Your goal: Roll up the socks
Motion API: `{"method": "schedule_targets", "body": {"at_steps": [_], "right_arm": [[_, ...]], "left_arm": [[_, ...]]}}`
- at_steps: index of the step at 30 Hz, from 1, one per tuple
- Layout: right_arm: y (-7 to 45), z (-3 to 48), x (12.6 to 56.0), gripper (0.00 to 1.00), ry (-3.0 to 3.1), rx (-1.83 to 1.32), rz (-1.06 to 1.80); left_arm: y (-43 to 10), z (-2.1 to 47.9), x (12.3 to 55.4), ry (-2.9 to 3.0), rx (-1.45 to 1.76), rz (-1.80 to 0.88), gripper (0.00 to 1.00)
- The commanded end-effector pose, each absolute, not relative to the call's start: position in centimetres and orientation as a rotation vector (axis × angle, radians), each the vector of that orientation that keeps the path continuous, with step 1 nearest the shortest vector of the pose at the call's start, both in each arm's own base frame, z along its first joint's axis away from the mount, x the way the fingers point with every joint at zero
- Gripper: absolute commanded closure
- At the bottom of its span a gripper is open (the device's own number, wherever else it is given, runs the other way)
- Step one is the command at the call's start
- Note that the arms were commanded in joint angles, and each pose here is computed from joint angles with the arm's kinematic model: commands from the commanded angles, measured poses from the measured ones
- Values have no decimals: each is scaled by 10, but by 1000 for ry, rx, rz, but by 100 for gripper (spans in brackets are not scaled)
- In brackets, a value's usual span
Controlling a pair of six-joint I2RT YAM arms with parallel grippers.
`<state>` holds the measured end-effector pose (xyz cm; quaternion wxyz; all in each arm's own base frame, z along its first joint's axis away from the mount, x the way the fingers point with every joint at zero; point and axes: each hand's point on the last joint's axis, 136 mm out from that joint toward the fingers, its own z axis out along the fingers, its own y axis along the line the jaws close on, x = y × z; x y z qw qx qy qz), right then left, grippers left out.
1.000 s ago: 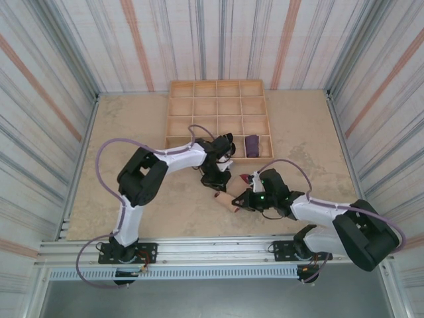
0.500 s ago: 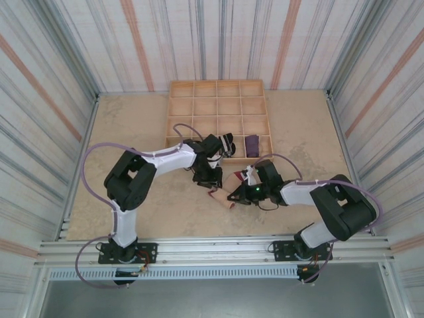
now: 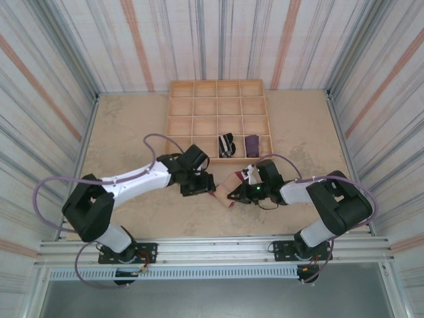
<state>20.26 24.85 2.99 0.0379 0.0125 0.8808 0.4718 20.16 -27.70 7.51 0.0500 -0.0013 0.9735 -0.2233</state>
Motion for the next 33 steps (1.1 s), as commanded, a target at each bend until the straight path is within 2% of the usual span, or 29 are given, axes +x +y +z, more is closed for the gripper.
{"method": "schedule_targets", "body": {"at_steps": [1,6,15,18,21,24,25,27,29,33], "right_arm": [[223,-11,191,100,2858,265,1250],[225,-11,194,100,2845,283,1271],[227,-12,196,100,2831,301,1291],[228,-12,197,100,2821,306,1301],[228,-12,197,100,2818,304,1300],[228,-8,199,100,2801,271,1293],[228,-6,200,94,2798,250,1279],[226,1,201,75,2809,166,1191],[223,12,202,62,2805,47,1049],[219,43,205,41,2717,-139,838]], "left_arm": [[-287,77,209,2849,-287,-754,24],[-293,62,220,2775,-425,-825,32],[-321,47,230,2748,-409,-931,35],[-322,29,229,2792,-473,-947,47],[-319,16,225,2835,-524,-925,63],[-310,12,221,2905,-538,-804,83],[-306,12,220,2927,-541,-754,87],[-298,13,217,2989,-529,-661,94],[-292,17,215,3041,-507,-596,99],[-281,24,212,3099,-471,-499,100]]}}
